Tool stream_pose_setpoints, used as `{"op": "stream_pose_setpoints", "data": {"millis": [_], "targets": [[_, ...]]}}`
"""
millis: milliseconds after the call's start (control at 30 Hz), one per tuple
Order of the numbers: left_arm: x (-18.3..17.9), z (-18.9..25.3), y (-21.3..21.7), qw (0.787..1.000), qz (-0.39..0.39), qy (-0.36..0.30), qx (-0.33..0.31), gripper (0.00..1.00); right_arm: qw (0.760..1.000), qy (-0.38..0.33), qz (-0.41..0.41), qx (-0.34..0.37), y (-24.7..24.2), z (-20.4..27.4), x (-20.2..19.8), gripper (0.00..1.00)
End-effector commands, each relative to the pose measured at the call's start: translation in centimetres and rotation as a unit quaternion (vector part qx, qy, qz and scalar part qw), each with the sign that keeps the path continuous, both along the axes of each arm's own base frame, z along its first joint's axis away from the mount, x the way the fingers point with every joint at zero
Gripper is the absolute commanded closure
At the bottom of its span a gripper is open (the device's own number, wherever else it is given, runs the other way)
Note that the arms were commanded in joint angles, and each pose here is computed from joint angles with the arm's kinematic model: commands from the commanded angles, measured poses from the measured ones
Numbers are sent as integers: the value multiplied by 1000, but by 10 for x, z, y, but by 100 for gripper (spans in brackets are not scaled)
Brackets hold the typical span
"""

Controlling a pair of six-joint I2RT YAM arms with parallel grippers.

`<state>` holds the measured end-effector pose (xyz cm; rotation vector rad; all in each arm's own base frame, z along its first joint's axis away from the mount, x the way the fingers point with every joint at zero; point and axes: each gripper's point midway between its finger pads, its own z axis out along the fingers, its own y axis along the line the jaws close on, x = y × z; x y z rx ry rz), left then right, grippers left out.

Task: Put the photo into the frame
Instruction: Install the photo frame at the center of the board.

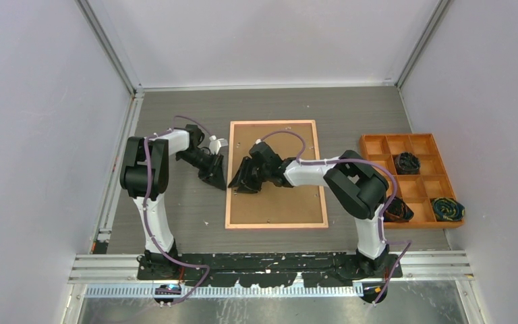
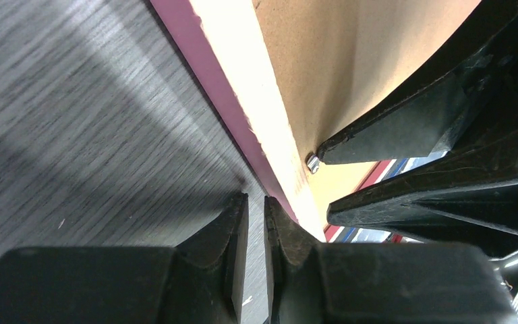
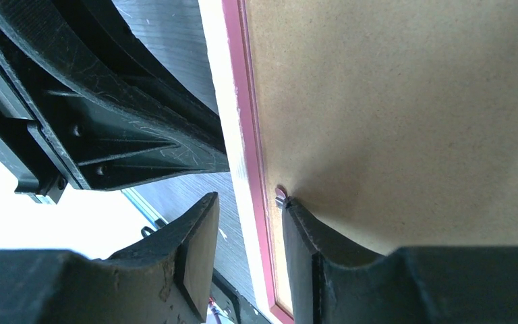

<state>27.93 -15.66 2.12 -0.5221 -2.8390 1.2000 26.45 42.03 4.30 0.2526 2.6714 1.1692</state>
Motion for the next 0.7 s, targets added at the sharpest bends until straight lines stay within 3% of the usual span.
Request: {"op": "stream_pose_setpoints", "data": {"millis": [0, 667], "targets": [[5, 2, 1, 1000, -2, -19, 7, 83, 1000, -10, 15, 9, 12, 6, 1, 56], [5, 1, 1, 1000, -7, -24, 10, 84, 998, 10, 49, 25, 26, 1, -6, 60]]}}
